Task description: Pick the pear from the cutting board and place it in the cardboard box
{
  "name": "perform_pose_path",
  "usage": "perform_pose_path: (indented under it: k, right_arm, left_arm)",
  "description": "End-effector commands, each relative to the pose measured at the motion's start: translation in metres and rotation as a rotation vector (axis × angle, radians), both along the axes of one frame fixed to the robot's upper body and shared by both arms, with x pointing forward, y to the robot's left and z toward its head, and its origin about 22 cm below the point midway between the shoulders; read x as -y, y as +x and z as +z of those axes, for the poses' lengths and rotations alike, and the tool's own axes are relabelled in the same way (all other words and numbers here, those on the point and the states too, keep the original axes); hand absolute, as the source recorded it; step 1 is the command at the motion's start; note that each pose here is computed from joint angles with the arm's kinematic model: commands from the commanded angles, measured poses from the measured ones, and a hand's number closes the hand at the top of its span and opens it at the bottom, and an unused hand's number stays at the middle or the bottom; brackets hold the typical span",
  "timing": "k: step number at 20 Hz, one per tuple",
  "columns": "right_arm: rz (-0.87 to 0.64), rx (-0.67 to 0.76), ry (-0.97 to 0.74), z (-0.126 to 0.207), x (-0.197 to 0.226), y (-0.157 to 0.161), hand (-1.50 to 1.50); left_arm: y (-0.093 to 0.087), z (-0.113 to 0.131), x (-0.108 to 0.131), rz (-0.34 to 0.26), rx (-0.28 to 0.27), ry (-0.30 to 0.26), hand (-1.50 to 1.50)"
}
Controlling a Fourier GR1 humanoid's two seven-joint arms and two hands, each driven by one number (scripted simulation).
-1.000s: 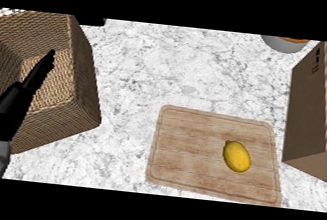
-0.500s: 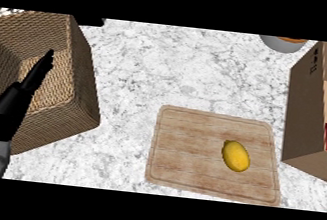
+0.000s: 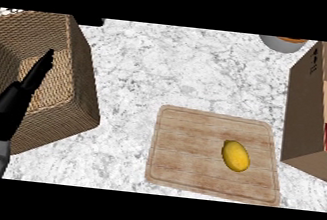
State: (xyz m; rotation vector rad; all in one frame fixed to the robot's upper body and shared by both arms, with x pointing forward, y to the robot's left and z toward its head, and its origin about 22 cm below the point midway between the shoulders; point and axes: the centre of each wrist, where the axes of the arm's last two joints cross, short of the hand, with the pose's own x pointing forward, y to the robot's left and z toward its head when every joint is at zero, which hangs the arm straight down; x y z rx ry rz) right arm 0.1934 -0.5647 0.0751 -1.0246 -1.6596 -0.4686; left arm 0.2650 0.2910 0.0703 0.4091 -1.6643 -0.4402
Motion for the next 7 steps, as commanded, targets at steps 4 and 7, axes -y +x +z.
perform_pose_path:
  k: [4,7]
  right_arm:
    - [0.007,-0.016,-0.042,-0.010,0.027,-0.038,-1.50]
    - [0.004,-0.026,-0.041,-0.030,0.026,-0.045,-1.50]
  left_arm:
    - [-0.009,-0.059,0.016,0.033,-0.198,-0.053,0.00]
    - [-0.007,-0.055,0.010,0.023,-0.183,-0.054,0.00]
